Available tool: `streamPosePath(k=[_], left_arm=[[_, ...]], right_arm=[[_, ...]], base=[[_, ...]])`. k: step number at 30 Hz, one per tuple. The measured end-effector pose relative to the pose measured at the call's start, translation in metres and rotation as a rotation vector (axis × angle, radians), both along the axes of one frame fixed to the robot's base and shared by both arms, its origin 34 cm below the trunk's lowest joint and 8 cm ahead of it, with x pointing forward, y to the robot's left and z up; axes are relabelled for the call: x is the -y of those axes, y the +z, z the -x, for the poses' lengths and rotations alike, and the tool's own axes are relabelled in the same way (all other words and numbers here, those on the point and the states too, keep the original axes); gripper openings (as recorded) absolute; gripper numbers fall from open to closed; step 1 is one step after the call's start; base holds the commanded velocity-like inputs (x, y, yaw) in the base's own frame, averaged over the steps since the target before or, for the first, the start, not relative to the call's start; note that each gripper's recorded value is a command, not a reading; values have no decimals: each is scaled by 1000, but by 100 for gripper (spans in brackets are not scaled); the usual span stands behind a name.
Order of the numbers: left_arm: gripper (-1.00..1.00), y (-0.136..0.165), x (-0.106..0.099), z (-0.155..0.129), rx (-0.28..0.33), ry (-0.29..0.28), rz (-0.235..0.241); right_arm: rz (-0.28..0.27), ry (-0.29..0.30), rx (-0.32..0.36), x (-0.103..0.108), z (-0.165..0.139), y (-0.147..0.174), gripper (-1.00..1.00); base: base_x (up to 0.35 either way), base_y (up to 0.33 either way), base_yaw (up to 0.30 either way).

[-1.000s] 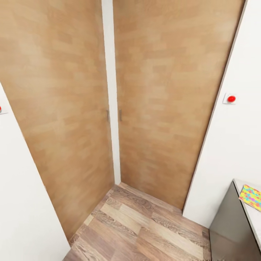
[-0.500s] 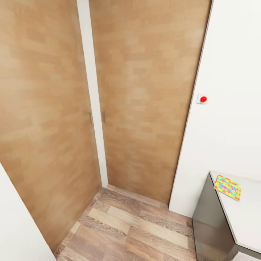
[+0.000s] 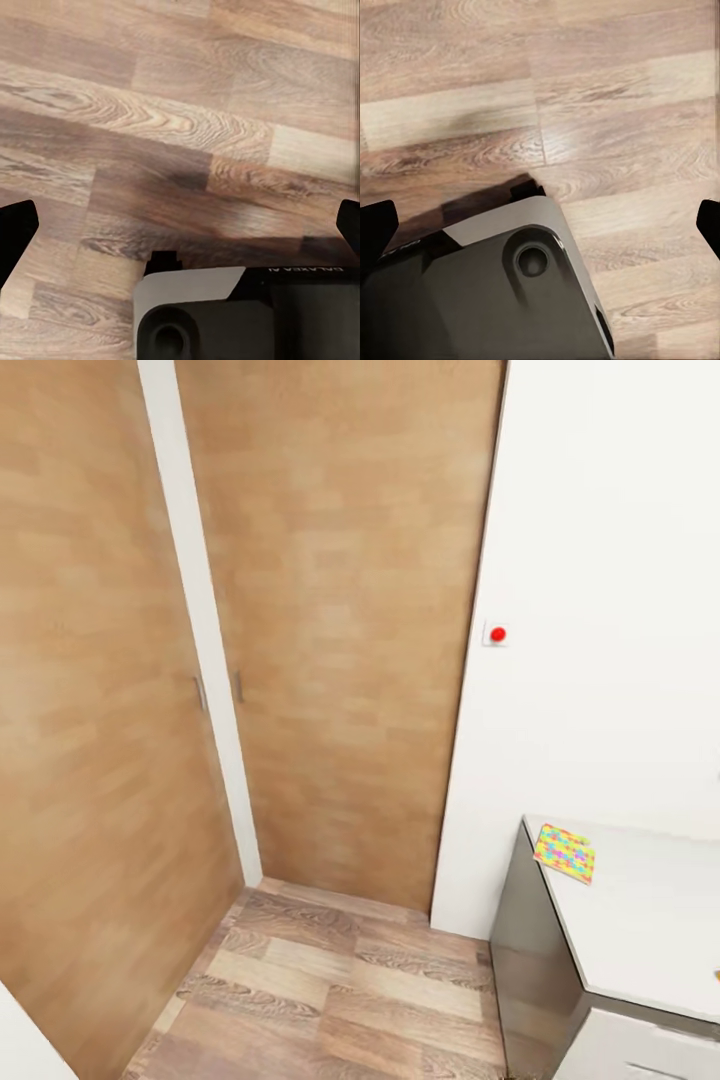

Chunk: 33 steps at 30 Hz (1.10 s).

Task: Put all the toys in the child's room - the three board games (two on the bed and one on the table), the two jigsaw puzzles on the table, and the tennis ball on the table - inside the toy box on the table in the child's room.

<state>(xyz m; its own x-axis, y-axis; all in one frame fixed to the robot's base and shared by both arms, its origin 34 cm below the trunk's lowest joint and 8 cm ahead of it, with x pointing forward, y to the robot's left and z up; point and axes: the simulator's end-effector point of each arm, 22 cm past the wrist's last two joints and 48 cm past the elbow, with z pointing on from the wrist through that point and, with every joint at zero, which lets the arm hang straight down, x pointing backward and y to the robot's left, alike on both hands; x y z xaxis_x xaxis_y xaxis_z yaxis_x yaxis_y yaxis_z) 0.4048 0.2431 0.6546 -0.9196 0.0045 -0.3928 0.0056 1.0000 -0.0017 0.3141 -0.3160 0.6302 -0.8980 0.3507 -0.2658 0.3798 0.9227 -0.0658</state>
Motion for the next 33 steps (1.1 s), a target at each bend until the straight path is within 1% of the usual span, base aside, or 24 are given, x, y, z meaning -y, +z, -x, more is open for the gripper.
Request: streamPosePath(k=[15, 23, 33], left_arm=[[100, 9, 0, 6, -3, 4, 2], [100, 9, 0, 6, -2, 5, 2], [100, 9, 0, 6, -1, 5, 2]], right_arm=[[0, 0, 1, -1, 5, 9, 100], [0, 0, 1, 0, 5, 9, 100], [0, 0, 1, 0, 6, 9, 100]], base=[[-3, 0, -288], [-174, 0, -288], [-30, 0, -288]])
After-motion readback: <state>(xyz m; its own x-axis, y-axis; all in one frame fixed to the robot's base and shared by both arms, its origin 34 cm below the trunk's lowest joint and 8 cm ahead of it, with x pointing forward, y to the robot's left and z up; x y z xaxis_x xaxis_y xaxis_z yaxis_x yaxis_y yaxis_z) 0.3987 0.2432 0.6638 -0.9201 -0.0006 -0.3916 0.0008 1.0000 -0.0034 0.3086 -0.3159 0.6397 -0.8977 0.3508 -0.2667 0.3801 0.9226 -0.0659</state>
